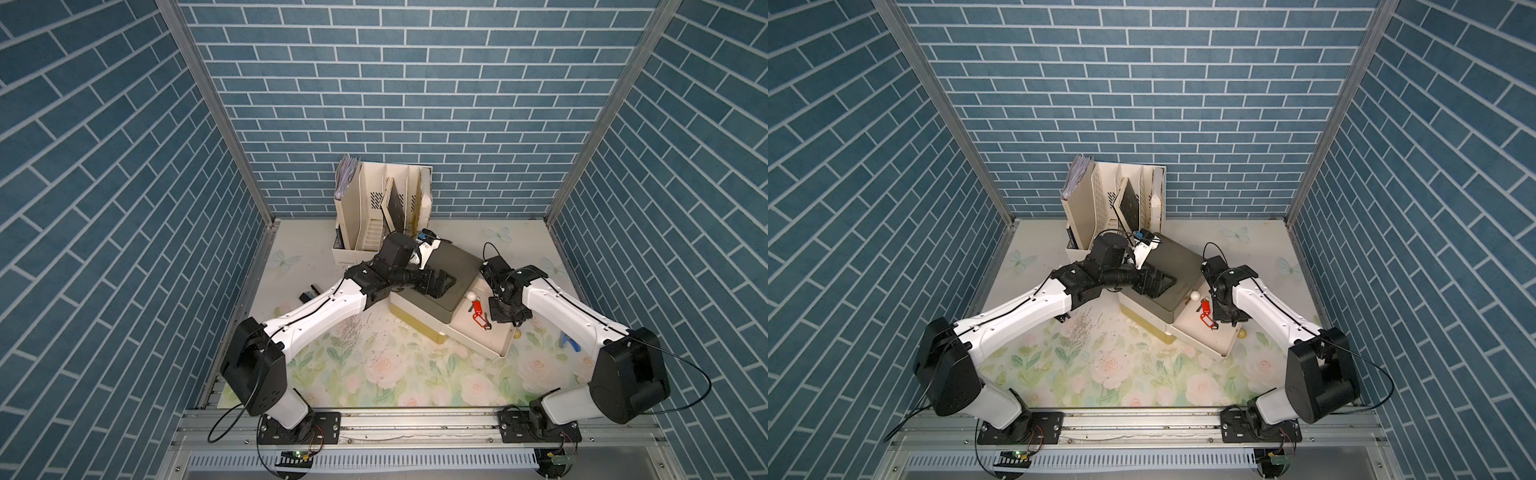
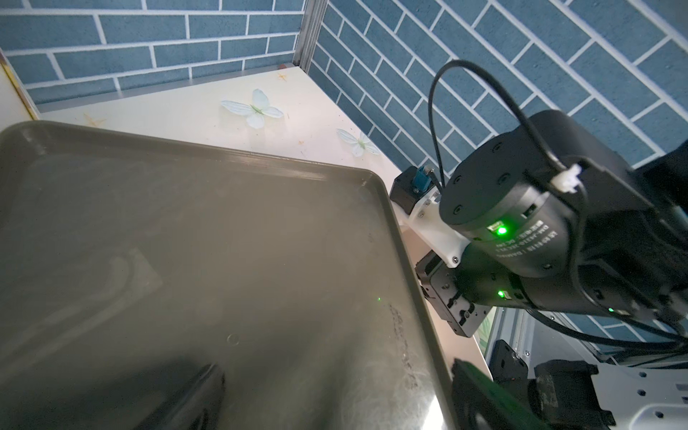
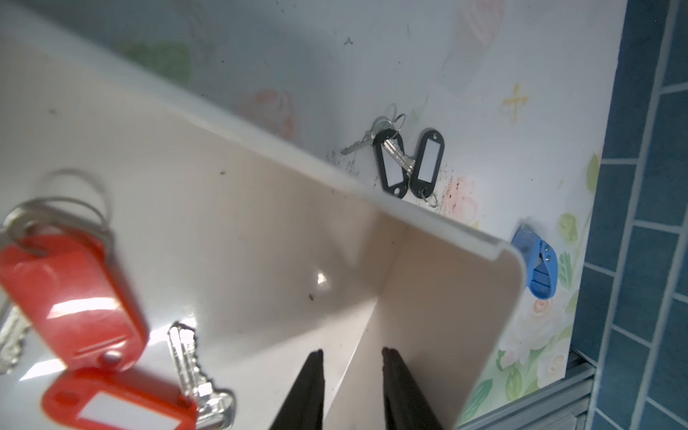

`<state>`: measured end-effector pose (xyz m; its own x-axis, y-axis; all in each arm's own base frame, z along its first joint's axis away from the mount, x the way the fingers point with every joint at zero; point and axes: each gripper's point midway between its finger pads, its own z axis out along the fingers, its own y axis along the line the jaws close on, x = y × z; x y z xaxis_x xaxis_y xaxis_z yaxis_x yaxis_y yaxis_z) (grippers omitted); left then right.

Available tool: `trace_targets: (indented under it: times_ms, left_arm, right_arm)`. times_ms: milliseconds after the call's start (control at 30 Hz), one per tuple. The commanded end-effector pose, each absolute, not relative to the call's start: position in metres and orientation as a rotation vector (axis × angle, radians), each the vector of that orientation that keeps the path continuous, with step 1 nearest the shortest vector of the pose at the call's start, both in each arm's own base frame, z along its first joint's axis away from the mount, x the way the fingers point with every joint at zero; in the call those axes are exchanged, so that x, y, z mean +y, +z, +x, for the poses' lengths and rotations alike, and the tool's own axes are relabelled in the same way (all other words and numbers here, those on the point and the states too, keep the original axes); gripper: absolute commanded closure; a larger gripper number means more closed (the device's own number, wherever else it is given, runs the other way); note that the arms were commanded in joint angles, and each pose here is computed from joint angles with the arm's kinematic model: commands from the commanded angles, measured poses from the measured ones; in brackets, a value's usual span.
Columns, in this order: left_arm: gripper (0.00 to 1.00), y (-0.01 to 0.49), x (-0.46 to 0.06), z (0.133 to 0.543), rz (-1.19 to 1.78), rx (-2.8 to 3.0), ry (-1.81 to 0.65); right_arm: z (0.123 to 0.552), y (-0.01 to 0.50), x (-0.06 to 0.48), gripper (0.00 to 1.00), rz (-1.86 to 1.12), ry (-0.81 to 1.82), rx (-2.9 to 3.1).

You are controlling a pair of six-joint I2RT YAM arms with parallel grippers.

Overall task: Take the keys out of the drawer
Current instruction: Open the drawer in the storage box.

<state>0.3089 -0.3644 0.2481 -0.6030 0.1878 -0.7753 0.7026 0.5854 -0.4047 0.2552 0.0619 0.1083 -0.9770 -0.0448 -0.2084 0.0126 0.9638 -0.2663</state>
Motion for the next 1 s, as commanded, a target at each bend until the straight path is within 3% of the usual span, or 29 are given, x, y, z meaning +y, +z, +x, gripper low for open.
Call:
trace_targets:
  times_ms: [0, 133, 367, 600, 967]
  left_arm:
    - [0.0, 0.215, -0.358, 0.302, 0.706, 2.23, -0.912]
    - [0.0, 0.216, -0.361, 0.302, 0.701, 2.226, -0.93]
    - [0.0, 0.219, -0.357, 0.301, 0.703, 2.223, -0.919]
    - [0.0, 0.218, -0.358, 0.301, 0.708, 2.221, -0.922]
    - [0.0, 0.217, -0.358, 0.301, 0.713, 2.22, -0.921]
  right_arm:
    - [0.236, 0.124, 0.047, 0.71, -0.033, -0.519, 2.929]
    - [0.255, 0.123, 0.094, 0.68, -0.161, -0.294, 2.907]
    - [0.273, 0.11, 0.098, 0.66, -0.181, -0.38, 2.898]
    - [0.248, 0.122, 0.052, 0.67, -0.102, -0.709, 2.9]
    - [0.213, 0.109, 0.046, 0.67, -0.078, -0.627, 2.994]
